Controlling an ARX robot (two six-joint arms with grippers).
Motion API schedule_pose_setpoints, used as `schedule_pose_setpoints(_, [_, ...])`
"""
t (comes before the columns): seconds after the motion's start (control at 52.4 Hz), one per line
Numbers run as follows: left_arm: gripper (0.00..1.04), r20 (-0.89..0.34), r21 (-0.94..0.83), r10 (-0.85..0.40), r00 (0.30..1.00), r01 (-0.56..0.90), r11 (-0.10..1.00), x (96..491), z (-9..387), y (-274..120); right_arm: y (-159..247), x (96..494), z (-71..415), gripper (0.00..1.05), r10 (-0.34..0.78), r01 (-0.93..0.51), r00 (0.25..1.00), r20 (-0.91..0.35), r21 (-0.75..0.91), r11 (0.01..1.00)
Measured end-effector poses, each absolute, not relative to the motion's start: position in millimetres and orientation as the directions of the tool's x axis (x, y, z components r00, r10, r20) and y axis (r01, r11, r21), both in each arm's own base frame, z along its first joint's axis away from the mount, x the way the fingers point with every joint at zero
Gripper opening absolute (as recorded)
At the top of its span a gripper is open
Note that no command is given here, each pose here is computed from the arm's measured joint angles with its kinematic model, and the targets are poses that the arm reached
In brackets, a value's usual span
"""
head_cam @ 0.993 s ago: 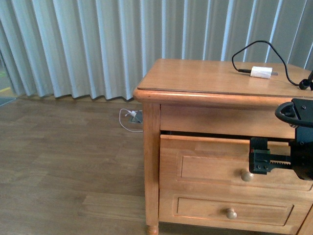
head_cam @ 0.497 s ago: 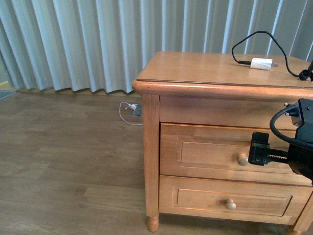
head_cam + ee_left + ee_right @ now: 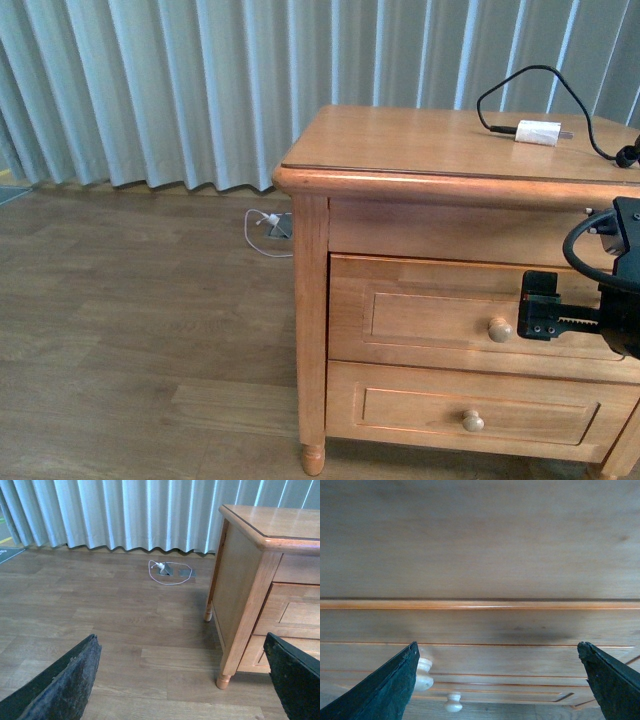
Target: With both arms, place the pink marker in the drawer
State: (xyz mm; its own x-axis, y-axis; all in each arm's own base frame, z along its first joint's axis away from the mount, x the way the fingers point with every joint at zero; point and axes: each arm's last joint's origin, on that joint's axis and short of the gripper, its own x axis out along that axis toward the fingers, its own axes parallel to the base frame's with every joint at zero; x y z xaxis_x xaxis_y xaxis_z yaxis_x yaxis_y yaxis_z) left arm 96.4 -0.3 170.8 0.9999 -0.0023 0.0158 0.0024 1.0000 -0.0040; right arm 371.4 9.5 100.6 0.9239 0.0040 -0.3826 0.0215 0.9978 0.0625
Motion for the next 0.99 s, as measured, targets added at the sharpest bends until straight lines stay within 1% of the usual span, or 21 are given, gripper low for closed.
schedule_pose_setpoints(0.153, [0.99, 0.016, -0.004, -0.002, 1.000, 0.002, 1.000, 96.4, 170.8, -0.3, 5.6, 348.7, 125.2, 0.96, 0.032, -0.019, 0.922, -0.387, 0.037, 0.999])
schedule_pose_setpoints(0.248, [0.99, 0.016, -0.004, -0.002, 1.000, 0.002, 1.000, 96.4, 170.8, -0.3, 3.2, 322.0, 140.5, 0.96, 0.058, -0.049, 0.911, -0.408, 0.033, 0.998])
schedule_pose_setpoints(0.287, [0.99, 0.016, -0.004, -0.002, 1.000, 0.002, 1.000, 96.4, 170.8, -0.3, 1.5, 301.0, 151.4, 0.96, 0.070, -0.060, 0.905, -0.421, 0.037, 0.998])
schedule_pose_setpoints(0.42, [0.99, 0.016, -0.004, -0.002, 1.000, 0.002, 1.000, 96.4, 170.8, -0.3, -2.9, 251.9, 178.1, 0.96, 0.106, -0.088, 0.900, -0.422, 0.061, 0.994])
schedule_pose_setpoints(0.535, [0.99, 0.016, -0.004, -0.002, 1.000, 0.002, 1.000, 96.4, 170.8, -0.3, -8.5, 222.0, 196.5, 0.96, 0.109, -0.085, 0.905, -0.410, 0.077, 0.993])
schedule_pose_setpoints(0.63, [0.99, 0.016, -0.004, -0.002, 1.000, 0.002, 1.000, 96.4, 170.8, -0.3, -15.2, 198.9, 213.4, 0.96, 0.075, -0.048, 0.920, -0.384, 0.077, 0.996])
schedule_pose_setpoints(0.726, [0.99, 0.016, -0.004, -0.002, 1.000, 0.002, 1.000, 96.4, 170.8, -0.3, -17.0, 192.5, 220.8, 0.96, 0.061, -0.038, 0.936, -0.347, 0.073, 0.997])
schedule_pose_setpoints(0.955, [0.99, 0.016, -0.004, -0.002, 1.000, 0.002, 1.000, 96.4, 170.8, -0.3, -17.0, 192.9, 217.6, 0.96, 0.061, -0.037, 0.931, -0.360, 0.075, 0.997])
schedule_pose_setpoints(0.974, [0.99, 0.016, -0.004, -0.002, 1.000, 0.002, 1.000, 96.4, 170.8, -0.3, -17.0, 193.5, 216.2, 0.94, 0.051, -0.030, 0.940, -0.338, 0.067, 0.997])
schedule_pose_setpoints(0.993, [0.99, 0.016, -0.004, -0.002, 1.000, 0.002, 1.000, 96.4, 170.8, -0.3, -16.9, 193.2, 213.6, 0.90, 0.025, -0.012, 0.959, -0.283, 0.048, 0.999])
